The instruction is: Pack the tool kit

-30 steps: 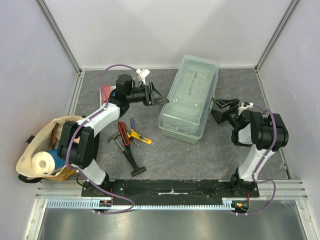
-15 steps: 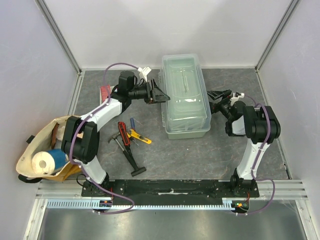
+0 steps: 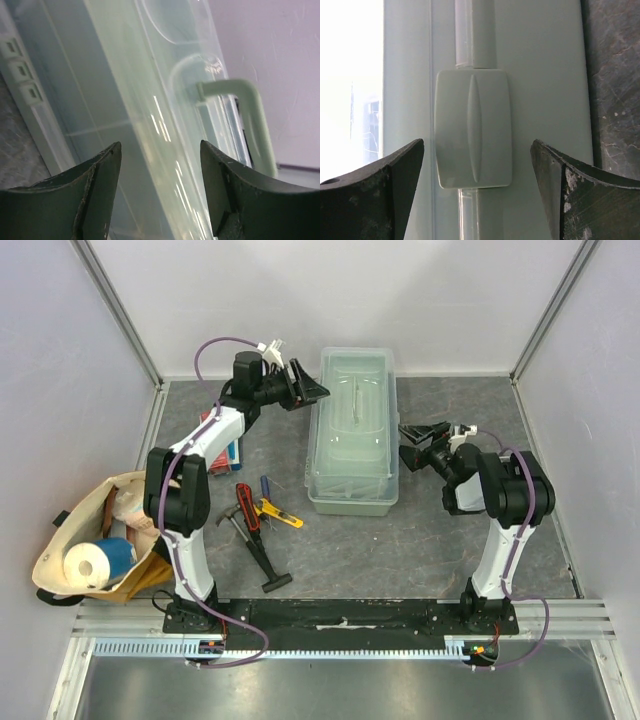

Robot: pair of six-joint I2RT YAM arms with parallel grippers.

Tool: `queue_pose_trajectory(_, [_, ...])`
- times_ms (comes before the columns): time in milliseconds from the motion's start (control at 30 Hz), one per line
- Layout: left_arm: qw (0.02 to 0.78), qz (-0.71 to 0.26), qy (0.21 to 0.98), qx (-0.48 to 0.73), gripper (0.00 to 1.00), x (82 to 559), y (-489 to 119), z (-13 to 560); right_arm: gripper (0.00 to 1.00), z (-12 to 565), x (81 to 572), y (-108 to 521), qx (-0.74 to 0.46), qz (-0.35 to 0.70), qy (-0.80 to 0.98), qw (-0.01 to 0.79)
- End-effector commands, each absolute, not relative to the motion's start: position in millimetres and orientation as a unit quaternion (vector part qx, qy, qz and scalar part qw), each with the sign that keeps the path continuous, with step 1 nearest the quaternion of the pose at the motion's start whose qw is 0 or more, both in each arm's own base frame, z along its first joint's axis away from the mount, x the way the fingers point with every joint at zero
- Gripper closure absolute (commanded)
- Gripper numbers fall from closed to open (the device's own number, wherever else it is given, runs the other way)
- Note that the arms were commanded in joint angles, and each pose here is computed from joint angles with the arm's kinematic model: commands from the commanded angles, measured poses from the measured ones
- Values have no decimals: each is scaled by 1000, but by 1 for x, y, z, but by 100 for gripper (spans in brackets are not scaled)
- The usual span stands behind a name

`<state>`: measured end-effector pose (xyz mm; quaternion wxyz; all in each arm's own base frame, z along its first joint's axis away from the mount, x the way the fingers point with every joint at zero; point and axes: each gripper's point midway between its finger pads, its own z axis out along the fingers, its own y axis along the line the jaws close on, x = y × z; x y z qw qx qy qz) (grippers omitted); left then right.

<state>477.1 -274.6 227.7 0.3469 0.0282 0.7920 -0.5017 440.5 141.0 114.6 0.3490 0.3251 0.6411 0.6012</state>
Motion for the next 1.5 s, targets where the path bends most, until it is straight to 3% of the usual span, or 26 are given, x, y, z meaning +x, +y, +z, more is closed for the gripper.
queue_pose_trajectory(0, [354,-503,786,60,30,488,-287,229,5,169,423,176,174,627,621,436])
queue_pose_trajectory(300, [307,-523,793,60,30,480,-289,208,3,183,425,196,168,689,568,417])
queue_pose_trajectory(667, [272,-539,795,57,32,466,-300,196,11,229,396,242,49,715,544,436])
queue_pose_trajectory(1000, [259,-518,814,47,34,463,-303,183,35,216,388,258,39,719,558,412])
queue_pose_trajectory(1467, [249,-493,832,48,35,453,-305,168,71,186,405,257,72,644,632,426])
